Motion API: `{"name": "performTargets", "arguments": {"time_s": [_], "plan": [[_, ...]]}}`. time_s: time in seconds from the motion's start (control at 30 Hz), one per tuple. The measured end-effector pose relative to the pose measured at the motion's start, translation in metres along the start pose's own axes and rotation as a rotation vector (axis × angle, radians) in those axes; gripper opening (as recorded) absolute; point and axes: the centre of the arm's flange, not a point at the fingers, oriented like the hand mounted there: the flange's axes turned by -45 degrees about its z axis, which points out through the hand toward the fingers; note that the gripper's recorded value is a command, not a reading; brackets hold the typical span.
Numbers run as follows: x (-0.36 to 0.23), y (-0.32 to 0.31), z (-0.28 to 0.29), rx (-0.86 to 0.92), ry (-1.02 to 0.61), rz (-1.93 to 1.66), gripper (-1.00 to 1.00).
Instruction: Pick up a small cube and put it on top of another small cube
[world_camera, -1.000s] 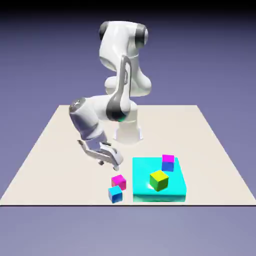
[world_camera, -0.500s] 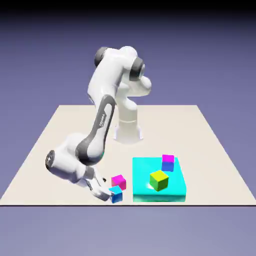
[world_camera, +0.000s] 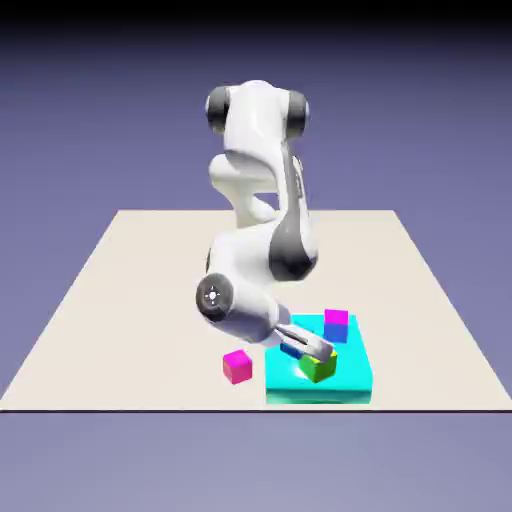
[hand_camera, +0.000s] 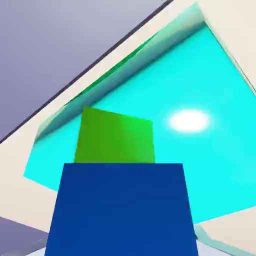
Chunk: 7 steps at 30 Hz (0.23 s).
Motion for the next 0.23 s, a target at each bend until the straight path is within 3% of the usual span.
{"name": "performTargets", "arguments": {"time_s": [0.13, 0.17, 0.23], "plan": [[0.014, 0.0, 0.058, 0.001, -0.001, -0.001, -1.0], [0.015, 0.0, 0.064, 0.001, -0.001, 0.0, 1.0], [0.015, 0.0, 0.064, -0.001, 0.0, 0.0, 1.0]]}}
